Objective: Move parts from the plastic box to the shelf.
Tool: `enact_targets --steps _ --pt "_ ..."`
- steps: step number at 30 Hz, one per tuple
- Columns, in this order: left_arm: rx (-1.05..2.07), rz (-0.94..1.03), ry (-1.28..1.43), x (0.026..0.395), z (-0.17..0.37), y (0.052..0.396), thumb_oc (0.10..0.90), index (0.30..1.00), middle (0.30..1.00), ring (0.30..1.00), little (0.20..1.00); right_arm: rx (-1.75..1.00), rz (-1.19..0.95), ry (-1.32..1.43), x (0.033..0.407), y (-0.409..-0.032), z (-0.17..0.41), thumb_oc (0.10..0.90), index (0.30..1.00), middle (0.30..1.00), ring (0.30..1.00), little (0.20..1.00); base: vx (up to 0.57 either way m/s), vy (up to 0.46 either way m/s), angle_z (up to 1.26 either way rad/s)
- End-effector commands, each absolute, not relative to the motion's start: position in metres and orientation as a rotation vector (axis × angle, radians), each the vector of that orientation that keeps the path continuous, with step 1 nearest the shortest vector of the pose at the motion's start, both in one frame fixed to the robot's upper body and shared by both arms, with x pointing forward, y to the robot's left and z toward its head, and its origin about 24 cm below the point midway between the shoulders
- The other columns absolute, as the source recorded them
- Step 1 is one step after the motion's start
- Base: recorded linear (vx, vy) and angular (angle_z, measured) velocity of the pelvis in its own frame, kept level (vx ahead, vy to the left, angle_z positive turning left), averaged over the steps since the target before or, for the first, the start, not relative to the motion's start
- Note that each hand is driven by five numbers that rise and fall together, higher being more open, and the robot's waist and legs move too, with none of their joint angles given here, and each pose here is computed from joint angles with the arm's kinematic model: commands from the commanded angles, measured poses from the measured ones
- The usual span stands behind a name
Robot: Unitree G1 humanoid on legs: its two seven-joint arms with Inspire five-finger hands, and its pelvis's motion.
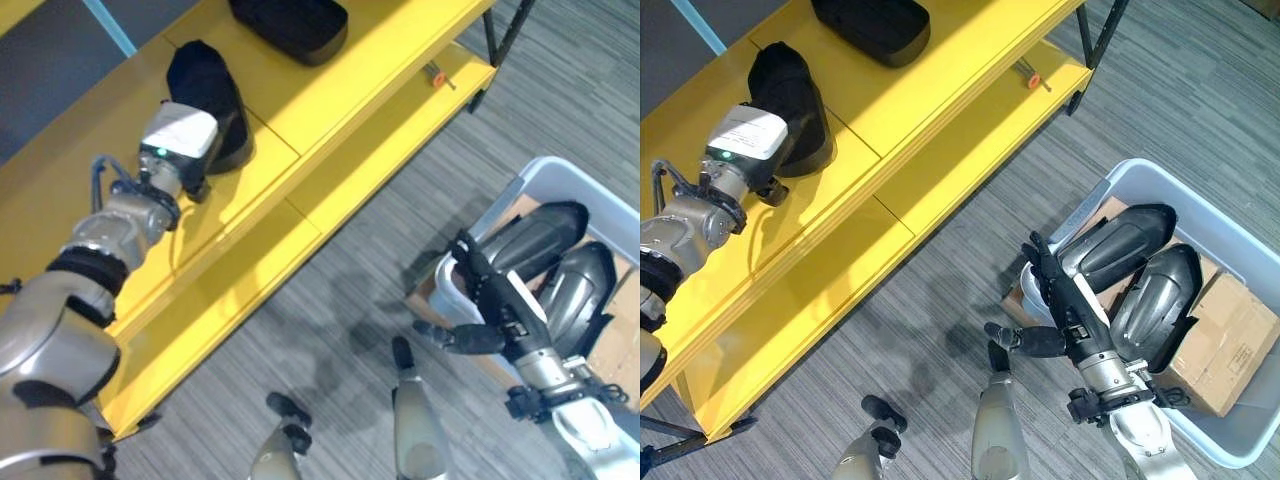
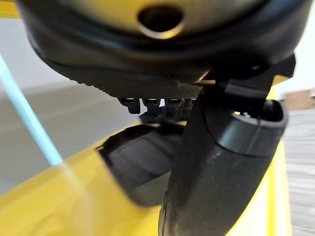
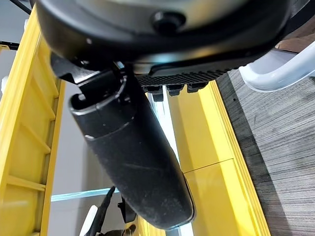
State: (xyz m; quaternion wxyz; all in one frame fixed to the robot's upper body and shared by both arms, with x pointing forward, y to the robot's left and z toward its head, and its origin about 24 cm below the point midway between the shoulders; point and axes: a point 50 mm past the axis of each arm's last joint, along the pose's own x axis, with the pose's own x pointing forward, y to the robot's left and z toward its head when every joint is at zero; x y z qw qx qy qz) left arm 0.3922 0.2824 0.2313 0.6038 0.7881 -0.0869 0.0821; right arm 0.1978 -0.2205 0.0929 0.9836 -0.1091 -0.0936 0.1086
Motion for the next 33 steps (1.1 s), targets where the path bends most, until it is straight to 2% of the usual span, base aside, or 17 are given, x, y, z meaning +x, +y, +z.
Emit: enact_targets --steps 1,7,27,33 --pt "1.651 0.528 -0.32 0.384 0.313 0.298 0.9 1.0 1.0 1.0 1.0 -0.221 0.238 -0.454 0.198 -0.219 0.139 0.9 1.0 1.0 1.0 1.0 0.02 -0.013 -0.08" --pt "1.618 0.565 -0.274 0.383 0.315 0.306 0.9 1.0 1.0 1.0 1.0 -0.207 0.247 -0.454 0.199 -0.218 0.139 0.9 1.0 1.0 1.0 1.0 0.0 -0.002 -0.01" --pt "1.606 0.483 -0.076 0.389 0.288 0.315 0.9 1.0 1.0 1.0 1.0 -0.207 0.24 -0.465 0.196 -0.221 0.144 0.9 1.0 1.0 1.0 1.0 0.0 0.0 -0.05" --pt "1.493 0.488 0.011 0.385 0.273 0.328 0.9 1.0 1.0 1.0 1.0 -0.186 0.24 -0.442 0.194 -0.222 0.14 0.9 1.0 1.0 1.0 1.0 -0.01 -0.015 -0.05"
